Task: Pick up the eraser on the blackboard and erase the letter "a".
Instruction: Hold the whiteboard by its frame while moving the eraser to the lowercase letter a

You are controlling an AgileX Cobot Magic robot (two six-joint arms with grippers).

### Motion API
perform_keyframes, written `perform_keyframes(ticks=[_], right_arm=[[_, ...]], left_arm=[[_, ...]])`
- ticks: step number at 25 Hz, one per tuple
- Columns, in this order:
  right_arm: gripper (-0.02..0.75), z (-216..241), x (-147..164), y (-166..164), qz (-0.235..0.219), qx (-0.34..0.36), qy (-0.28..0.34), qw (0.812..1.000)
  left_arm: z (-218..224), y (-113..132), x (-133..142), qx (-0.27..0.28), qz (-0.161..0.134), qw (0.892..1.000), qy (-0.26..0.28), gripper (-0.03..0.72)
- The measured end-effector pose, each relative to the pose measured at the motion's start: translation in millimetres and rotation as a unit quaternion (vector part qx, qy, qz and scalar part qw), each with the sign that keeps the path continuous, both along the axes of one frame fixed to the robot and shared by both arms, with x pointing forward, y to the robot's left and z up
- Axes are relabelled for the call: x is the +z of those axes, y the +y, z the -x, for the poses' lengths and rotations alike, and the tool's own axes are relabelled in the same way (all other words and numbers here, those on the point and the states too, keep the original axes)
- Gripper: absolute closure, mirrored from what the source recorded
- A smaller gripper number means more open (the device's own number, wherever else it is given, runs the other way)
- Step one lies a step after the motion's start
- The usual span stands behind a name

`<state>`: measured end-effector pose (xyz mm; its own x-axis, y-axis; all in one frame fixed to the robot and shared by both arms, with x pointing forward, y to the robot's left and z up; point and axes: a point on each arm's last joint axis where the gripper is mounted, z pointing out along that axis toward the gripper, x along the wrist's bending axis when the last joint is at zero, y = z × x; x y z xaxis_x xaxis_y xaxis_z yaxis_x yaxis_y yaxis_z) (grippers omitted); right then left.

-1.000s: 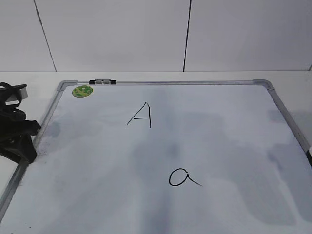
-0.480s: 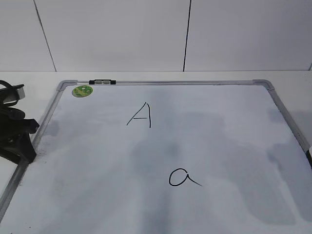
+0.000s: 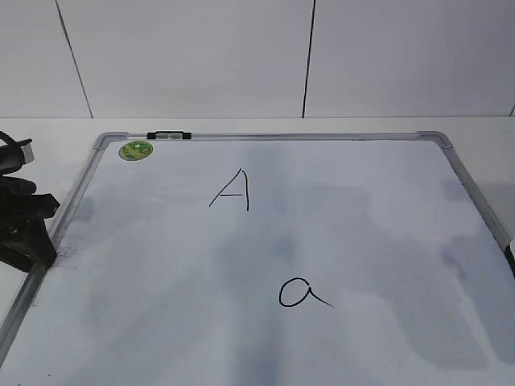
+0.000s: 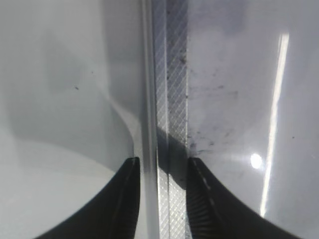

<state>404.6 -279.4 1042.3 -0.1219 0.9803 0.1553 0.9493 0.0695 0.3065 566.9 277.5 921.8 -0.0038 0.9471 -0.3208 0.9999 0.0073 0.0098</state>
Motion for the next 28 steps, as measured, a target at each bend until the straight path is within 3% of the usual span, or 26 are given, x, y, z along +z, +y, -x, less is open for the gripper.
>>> perform_keyframes(ticks=[17,28], right_arm=[[0.164,-0.2,0.1,0.0,0.000,0.000,-0.001,1.000],[0.164,-1.8,0.9,1.3,-0.009,-0.004,-0.010,1.000]], left_arm=[[-0.6,0.5,0.5,0.002,0.002,1.000,-0.001,0.628],[-0.4,0.6,0.5,0.001,0.001,1.000,0.000,0.636]])
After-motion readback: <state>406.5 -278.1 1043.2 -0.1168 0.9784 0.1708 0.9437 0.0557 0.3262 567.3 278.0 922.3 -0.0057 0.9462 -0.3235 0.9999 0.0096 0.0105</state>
